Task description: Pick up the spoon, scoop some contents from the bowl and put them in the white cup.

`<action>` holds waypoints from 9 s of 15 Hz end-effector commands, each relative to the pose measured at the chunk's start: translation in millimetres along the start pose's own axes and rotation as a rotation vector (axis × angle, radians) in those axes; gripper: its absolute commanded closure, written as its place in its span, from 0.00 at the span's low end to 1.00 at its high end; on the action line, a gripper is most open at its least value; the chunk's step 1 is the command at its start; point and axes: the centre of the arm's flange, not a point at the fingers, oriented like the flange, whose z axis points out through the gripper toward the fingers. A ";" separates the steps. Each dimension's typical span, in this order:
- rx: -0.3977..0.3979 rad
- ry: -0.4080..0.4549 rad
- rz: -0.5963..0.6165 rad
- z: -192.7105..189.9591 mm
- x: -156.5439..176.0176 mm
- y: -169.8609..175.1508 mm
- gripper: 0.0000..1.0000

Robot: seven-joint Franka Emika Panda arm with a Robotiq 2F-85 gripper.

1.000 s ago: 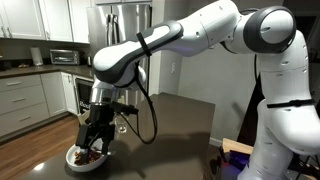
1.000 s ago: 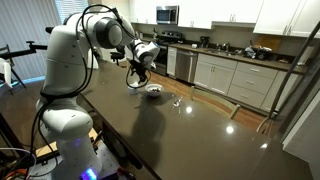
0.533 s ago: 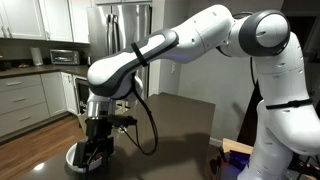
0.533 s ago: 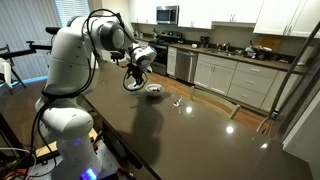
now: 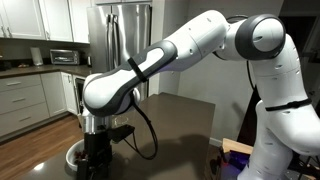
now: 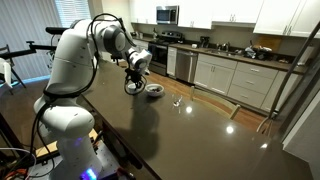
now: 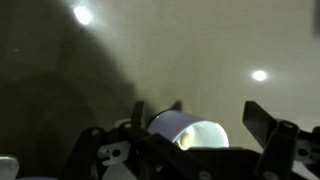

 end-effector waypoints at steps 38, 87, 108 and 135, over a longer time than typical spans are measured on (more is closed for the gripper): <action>-0.563 0.089 0.117 -31.7 -1.7 95.0 0.00; 0.088 0.525 0.508 -94.1 -51.3 211.0 0.00; 0.207 0.599 0.422 -54.1 -46.9 222.7 0.00; 0.506 0.708 0.655 -80.3 -58.8 255.5 0.00</action>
